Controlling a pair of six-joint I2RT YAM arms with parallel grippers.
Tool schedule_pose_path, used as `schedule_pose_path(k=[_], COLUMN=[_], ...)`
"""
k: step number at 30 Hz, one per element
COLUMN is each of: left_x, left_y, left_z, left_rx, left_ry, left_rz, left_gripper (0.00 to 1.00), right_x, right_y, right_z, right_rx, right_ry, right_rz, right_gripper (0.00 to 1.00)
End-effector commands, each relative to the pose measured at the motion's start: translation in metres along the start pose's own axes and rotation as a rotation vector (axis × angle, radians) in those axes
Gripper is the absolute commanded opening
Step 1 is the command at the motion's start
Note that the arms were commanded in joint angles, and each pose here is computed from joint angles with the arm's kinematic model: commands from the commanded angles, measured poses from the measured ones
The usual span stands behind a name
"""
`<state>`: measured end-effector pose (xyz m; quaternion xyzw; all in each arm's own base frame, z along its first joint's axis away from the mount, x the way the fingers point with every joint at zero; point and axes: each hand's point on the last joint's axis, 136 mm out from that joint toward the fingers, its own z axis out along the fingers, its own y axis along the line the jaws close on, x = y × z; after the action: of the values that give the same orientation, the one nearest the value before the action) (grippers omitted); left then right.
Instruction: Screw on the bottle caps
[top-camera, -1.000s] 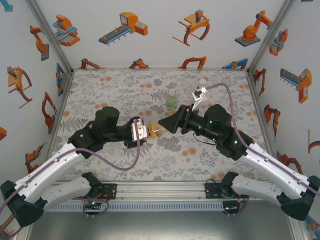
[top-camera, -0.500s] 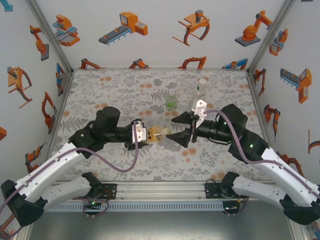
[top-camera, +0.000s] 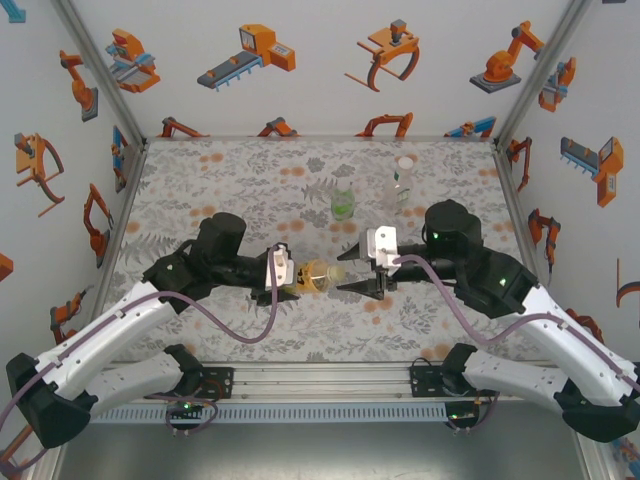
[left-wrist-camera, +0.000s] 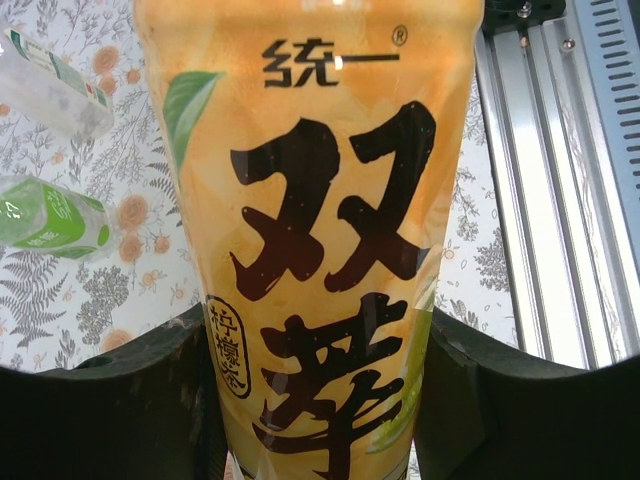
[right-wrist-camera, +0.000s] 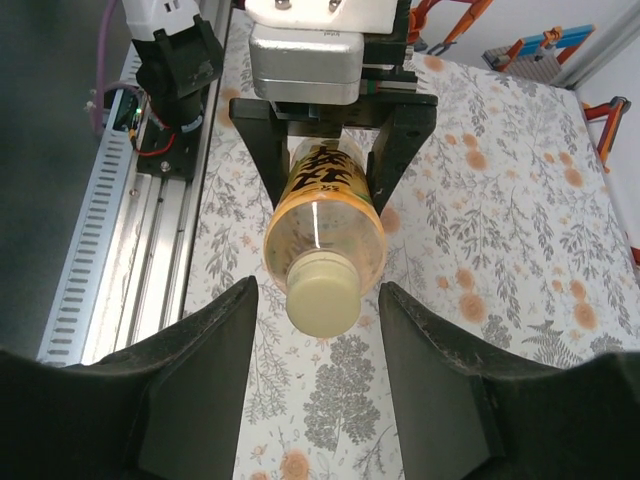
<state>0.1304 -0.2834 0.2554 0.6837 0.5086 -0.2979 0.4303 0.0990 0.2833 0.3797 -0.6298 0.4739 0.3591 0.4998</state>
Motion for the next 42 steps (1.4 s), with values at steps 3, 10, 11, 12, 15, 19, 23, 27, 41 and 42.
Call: schedule_pose_path(k=[3, 10, 11, 12, 15, 19, 23, 27, 41, 42], left_x=[-0.016, -0.016, -0.016, -0.016, -0.016, -0.015, -0.015, -0.015, -0.012, -0.012], left_y=[-0.002, -0.002, -0.002, -0.002, -0.002, -0.002, -0.002, -0.002, 0.006, 0.007], left_z=[-0.005, -0.005, -0.005, -0.005, -0.004, -0.004, -0.004, -0.004, -0.006, -0.006], left_rx=[0.025, 0.027, 0.027, 0.027, 0.028, 0.026, 0.027, 0.028, -0.024, -0.030], left_ry=[-0.040, -0.043, -0.042, -0.041, -0.040, -0.038, -0.035, -0.034, -0.010, -0.010], left_rz=[0.030, 0.029, 0.027, 0.027, 0.026, 0.024, 0.024, 0.022, 0.029, 0.030], left_gripper=[0.00, 0.00, 0.00, 0.00, 0.00, 0.00, 0.00, 0.00, 0.00, 0.00], right_x=[0.004, 0.010, 0.009, 0.008, 0.006, 0.002, 0.003, 0.002, 0.009, 0.011], right_y=[0.004, 0.002, 0.002, 0.002, 0.000, -0.003, -0.006, -0.006, -0.033, -0.041], right_z=[0.001, 0.005, 0.005, 0.005, 0.005, 0.005, 0.006, 0.006, 0.008, 0.008], right_rx=[-0.014, -0.006, -0.005, -0.005, 0.000, 0.018, 0.032, 0.031, 0.184, 0.226], right_ry=[-0.009, 0.005, 0.002, -0.002, -0.012, -0.030, -0.030, -0.034, -0.058, -0.073], right_rz=[-0.035, -0.028, -0.028, -0.030, -0.034, -0.039, -0.038, -0.037, 0.263, 0.326], right_gripper=[0.48, 0.44, 0.44, 0.44, 0.43, 0.43, 0.42, 0.38, 0.00, 0.00])
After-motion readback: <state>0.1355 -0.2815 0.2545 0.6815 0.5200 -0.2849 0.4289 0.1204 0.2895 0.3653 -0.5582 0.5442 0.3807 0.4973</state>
